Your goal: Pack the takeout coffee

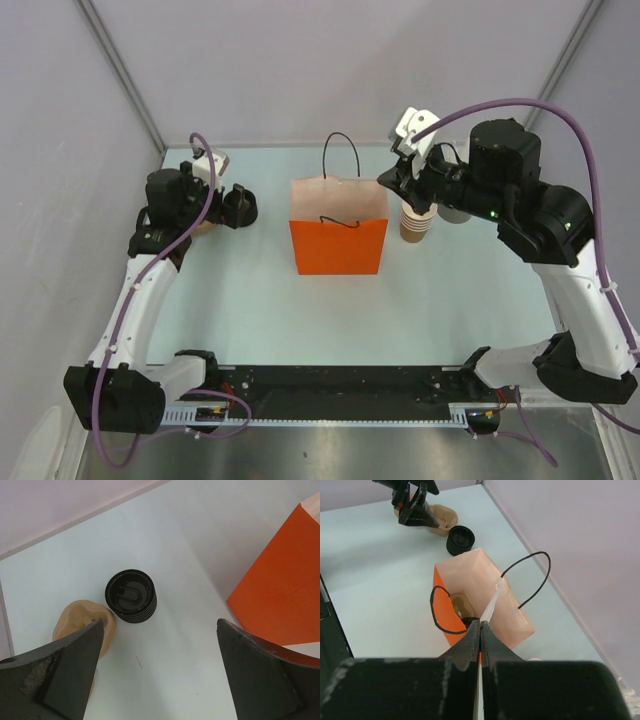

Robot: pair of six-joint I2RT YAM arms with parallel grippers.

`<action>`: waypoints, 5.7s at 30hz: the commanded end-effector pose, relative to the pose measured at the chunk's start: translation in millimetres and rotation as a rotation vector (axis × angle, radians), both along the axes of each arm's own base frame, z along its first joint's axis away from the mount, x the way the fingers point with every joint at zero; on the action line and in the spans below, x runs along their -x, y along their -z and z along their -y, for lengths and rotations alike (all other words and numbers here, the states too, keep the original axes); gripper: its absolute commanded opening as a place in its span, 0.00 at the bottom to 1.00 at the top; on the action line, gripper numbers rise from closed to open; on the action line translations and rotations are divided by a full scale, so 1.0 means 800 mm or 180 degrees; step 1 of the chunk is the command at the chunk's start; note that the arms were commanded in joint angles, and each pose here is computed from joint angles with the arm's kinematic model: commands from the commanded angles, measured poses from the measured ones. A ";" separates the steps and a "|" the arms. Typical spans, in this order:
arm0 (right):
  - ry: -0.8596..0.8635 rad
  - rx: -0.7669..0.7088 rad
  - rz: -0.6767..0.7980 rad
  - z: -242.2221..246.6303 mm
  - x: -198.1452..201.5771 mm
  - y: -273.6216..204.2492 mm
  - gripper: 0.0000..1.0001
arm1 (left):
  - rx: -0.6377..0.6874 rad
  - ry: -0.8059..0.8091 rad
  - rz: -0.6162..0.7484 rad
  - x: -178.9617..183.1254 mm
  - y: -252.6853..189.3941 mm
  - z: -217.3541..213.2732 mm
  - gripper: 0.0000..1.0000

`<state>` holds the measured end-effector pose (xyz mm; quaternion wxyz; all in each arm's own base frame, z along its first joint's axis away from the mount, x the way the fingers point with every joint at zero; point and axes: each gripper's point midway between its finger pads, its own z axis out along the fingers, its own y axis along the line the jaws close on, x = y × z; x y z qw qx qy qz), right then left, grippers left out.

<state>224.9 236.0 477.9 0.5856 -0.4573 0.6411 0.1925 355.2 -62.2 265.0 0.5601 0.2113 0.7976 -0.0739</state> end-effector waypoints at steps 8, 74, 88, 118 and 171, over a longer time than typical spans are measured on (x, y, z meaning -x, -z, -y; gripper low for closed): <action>0.0000 0.0517 -0.0289 -0.058 -0.025 0.073 0.00 | -0.0055 -0.0035 0.0180 -0.002 -0.014 -0.007 1.00; 0.0663 0.1656 0.0075 -0.181 -0.111 0.205 0.11 | 0.0032 0.0052 0.0140 0.002 -0.006 0.001 0.99; 0.0550 0.1638 0.0111 -0.191 -0.096 0.200 0.43 | 0.0040 0.0064 0.0143 0.003 -0.007 0.002 0.99; 0.0820 0.0086 0.0138 -0.036 -0.110 -0.008 1.00 | 0.0031 0.0006 0.0181 0.005 -0.013 -0.003 0.99; 0.3216 -0.0992 0.1029 0.293 -0.079 -0.087 1.00 | -0.0048 -0.1196 0.1480 0.087 -0.309 -0.091 0.99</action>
